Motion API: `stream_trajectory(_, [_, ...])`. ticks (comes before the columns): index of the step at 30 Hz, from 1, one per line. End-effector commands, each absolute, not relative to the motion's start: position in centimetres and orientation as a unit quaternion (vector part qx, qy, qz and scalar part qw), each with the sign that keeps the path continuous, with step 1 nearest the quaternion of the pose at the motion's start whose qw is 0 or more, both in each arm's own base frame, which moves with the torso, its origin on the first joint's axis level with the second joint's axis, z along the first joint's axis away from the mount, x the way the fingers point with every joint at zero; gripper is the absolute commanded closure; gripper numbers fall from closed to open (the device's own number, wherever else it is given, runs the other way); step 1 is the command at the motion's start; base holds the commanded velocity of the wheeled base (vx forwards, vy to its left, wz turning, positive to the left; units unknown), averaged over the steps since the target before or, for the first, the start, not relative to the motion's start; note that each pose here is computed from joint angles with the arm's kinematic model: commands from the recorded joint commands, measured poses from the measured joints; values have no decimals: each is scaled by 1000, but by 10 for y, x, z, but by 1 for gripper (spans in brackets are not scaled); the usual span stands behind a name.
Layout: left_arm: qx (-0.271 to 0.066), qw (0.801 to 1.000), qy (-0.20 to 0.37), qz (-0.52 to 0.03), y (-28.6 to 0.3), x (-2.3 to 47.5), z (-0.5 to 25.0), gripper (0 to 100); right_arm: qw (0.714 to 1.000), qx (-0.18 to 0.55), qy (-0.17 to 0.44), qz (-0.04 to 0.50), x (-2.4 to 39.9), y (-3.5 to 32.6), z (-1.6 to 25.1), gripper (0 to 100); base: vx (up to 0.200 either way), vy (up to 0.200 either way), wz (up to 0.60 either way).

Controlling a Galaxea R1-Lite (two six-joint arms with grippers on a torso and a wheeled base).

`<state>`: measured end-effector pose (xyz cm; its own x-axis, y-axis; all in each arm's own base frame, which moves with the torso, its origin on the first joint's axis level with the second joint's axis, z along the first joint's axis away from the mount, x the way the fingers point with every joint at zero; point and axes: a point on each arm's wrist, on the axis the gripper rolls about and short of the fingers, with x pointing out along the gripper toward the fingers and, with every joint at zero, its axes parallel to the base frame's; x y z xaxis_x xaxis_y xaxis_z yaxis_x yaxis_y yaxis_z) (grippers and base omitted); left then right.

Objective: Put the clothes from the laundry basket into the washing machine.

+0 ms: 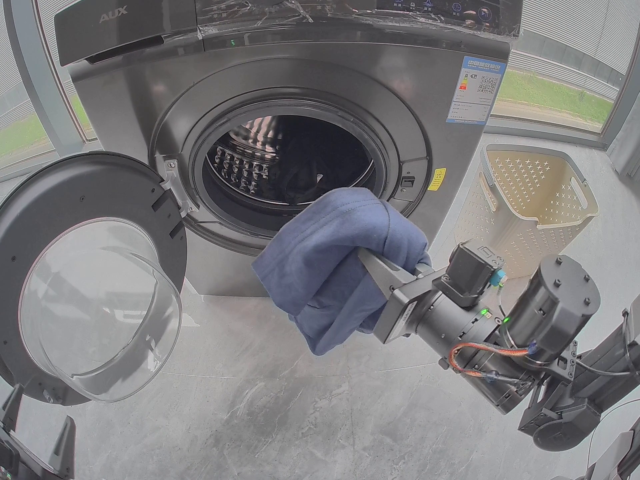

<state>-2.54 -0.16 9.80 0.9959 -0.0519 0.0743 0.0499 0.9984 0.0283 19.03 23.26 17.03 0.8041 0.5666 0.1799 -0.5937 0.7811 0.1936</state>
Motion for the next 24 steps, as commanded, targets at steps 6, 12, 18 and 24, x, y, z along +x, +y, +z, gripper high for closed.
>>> stream_trajectory(6, [-7, 978, 37, -204, -9, 21, 164, 0, 933, 131, -73, 328, 204, 251, 174, 100, 0, 0, 0])
stream_trajectory(12, [-15, 954, 89, -285, -15, 63, 166, 0, 931, 129, -71, 334, 210, 258, 170, 100, 0, 0, 0])
stream_trajectory(18, [-17, 935, 130, -330, -29, 104, 159, 0, 932, 132, -76, 329, 215, 261, 171, 100, 0, 0, 0])
stream_trajectory(24, [-17, 920, 162, -356, -44, 137, 147, 0, 934, 131, -77, 323, 219, 257, 171, 100, 0, 0, 0])
